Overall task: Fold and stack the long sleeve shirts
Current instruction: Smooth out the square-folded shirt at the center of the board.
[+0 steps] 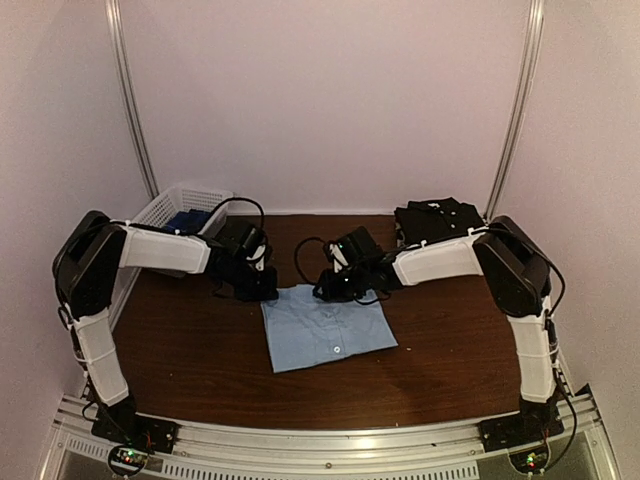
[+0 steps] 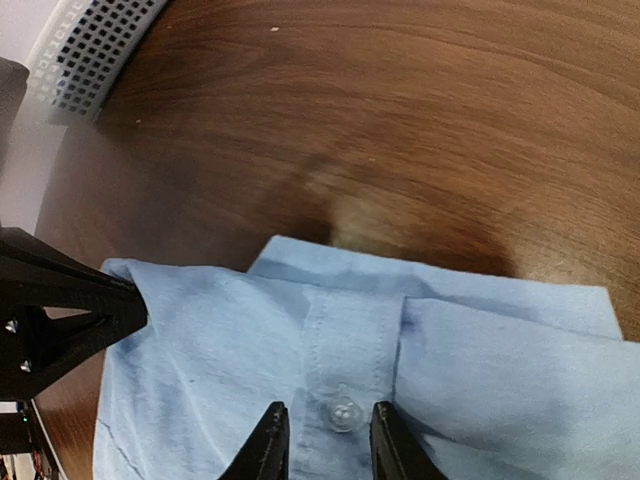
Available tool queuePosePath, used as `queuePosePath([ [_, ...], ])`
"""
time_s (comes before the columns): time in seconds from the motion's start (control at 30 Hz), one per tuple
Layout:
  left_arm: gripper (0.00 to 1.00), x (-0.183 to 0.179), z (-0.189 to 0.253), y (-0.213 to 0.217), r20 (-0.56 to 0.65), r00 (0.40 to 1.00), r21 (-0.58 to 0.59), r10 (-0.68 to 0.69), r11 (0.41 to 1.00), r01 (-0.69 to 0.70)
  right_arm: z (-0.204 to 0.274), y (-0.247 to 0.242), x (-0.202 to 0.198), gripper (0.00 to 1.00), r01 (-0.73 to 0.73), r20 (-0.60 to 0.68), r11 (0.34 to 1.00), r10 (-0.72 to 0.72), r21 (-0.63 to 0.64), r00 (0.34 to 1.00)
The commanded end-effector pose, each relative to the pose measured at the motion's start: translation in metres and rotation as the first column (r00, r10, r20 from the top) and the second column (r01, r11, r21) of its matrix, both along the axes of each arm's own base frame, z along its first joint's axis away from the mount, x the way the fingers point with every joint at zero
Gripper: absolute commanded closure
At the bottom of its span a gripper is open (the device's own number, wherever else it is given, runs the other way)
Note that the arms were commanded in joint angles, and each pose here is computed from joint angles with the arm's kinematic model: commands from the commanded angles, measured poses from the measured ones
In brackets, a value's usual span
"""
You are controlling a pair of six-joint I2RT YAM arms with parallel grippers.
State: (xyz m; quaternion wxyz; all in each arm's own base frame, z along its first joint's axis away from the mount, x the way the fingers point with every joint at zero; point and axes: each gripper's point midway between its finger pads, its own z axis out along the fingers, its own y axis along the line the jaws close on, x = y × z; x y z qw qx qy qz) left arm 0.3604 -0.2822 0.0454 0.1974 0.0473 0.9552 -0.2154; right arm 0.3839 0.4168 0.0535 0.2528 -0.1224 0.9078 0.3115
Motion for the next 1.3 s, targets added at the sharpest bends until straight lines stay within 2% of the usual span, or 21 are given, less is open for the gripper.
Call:
queuePosePath([
  [0.0,0.93,0.036,-0.004,0.003,0.039,0.999,0.054,-0.003,0.999,0.001,-0.011,-0.014,0.02,0.68,0.082,-0.051,0.997,-0.081,0.011,0.995],
  [0.2,0.93,0.044,-0.027,0.003,0.001,1.0,0.084,-0.008,0.996,0.008,0.002,-0.032,0.03,0.66,0.118,-0.04,0.993,-0.117,0.03,0.992],
  [0.43,0.93,0.041,-0.041,0.016,-0.032,0.999,0.101,0.02,0.995,-0.017,-0.019,-0.082,0.047,0.66,0.203,-0.118,0.976,-0.193,0.08,0.974],
  [0.6,0.93,0.041,-0.042,0.02,-0.033,0.999,0.109,0.021,0.994,-0.017,-0.037,-0.105,0.053,0.66,0.239,-0.148,0.969,-0.229,0.059,0.962],
  [0.8,0.93,0.051,-0.017,0.018,0.01,1.0,0.102,0.016,0.995,-0.017,-0.012,-0.113,0.054,0.65,0.238,-0.12,0.968,-0.227,0.086,0.967],
  [1.0,0.92,0.045,0.011,0.013,0.033,0.999,0.031,0.008,0.999,-0.009,0.023,-0.121,0.058,0.62,0.238,-0.069,0.964,-0.231,0.12,0.97],
  [1.27,0.89,0.016,0.05,-0.004,0.065,0.997,-0.103,-0.033,0.994,0.04,-0.002,-0.143,0.065,0.63,0.266,-0.129,0.954,-0.25,0.134,0.96],
])
